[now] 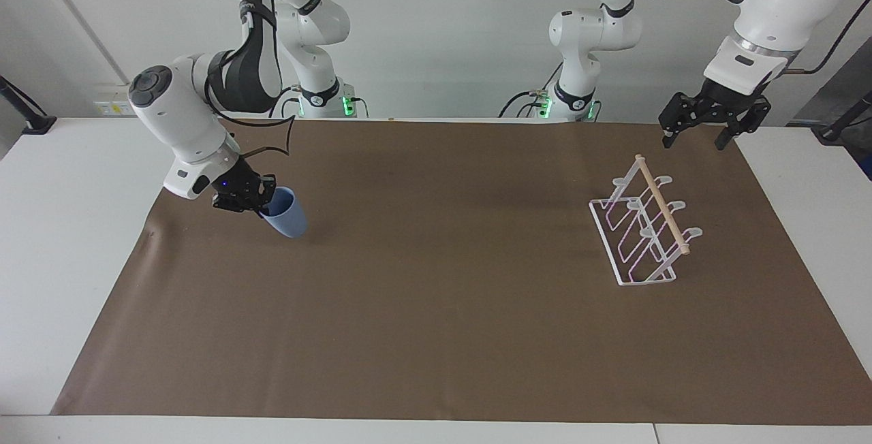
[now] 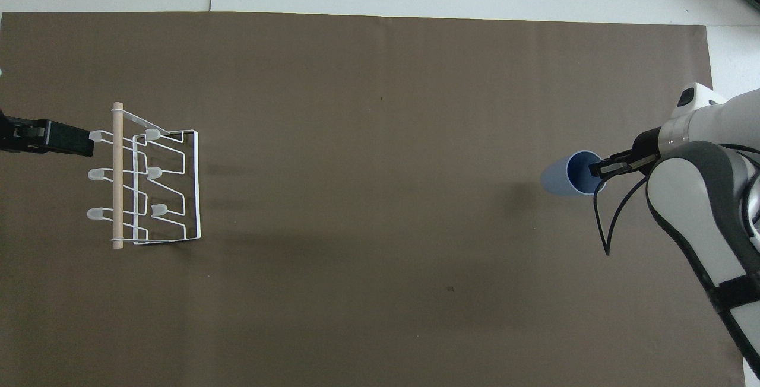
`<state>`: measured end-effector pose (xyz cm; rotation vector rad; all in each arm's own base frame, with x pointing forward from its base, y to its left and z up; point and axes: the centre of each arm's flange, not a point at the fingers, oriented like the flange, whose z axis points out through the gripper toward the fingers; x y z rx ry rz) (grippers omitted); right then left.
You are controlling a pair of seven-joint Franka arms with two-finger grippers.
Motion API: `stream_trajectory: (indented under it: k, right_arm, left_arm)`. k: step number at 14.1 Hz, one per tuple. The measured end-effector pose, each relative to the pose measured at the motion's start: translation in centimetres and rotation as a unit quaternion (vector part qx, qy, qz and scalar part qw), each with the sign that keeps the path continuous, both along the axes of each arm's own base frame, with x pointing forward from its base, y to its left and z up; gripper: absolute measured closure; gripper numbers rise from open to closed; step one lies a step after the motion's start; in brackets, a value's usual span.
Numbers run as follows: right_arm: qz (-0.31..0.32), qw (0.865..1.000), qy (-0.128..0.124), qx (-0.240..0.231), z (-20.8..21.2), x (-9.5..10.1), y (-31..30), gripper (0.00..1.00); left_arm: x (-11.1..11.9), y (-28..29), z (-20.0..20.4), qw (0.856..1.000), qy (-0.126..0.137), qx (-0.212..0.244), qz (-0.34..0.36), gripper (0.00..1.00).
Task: Hang cup on cup holder
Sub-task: 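Lift the cup with the right gripper while the left gripper approaches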
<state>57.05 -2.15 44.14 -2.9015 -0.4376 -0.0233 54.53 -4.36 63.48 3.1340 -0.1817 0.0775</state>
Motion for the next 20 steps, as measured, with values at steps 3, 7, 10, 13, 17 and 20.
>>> stream_trajectory:
  k: [3,7,10,13,17,20]
  right_arm:
    - [-0.018,0.997,0.009,0.080,2.0,-0.1,1.4,0.96]
    - [-0.050,0.977,0.027,0.203,2.6,-0.3,3.5,0.96]
    - [-0.050,0.958,0.061,0.276,3.3,-1.2,5.1,0.96]
    - [-0.062,0.925,0.101,0.362,2.4,-2.5,6.8,0.96]
    - [-0.080,0.889,0.131,0.432,0.8,-4.0,9.7,0.96]
    - [-0.084,0.865,0.155,0.469,-0.5,-5.3,13.6,0.96]
  left_arm:
    - [-0.3,-2.6,-0.3,1.000,0.003,0.000,-0.024,0.00]
    - [-0.6,-4.5,-0.3,0.994,0.003,-0.011,-0.104,0.00]
    - [-0.5,-5.9,-0.9,0.979,-0.018,-0.061,-0.193,0.00]
    - [-0.6,-7.0,-2.4,0.956,-0.043,-0.076,-0.279,0.00]
    - [-2.3,-12.4,-3.7,0.878,-0.072,-0.060,-0.470,0.00]
    - [-4.5,-18.2,-4.5,0.828,-0.074,-0.059,-0.552,0.00]
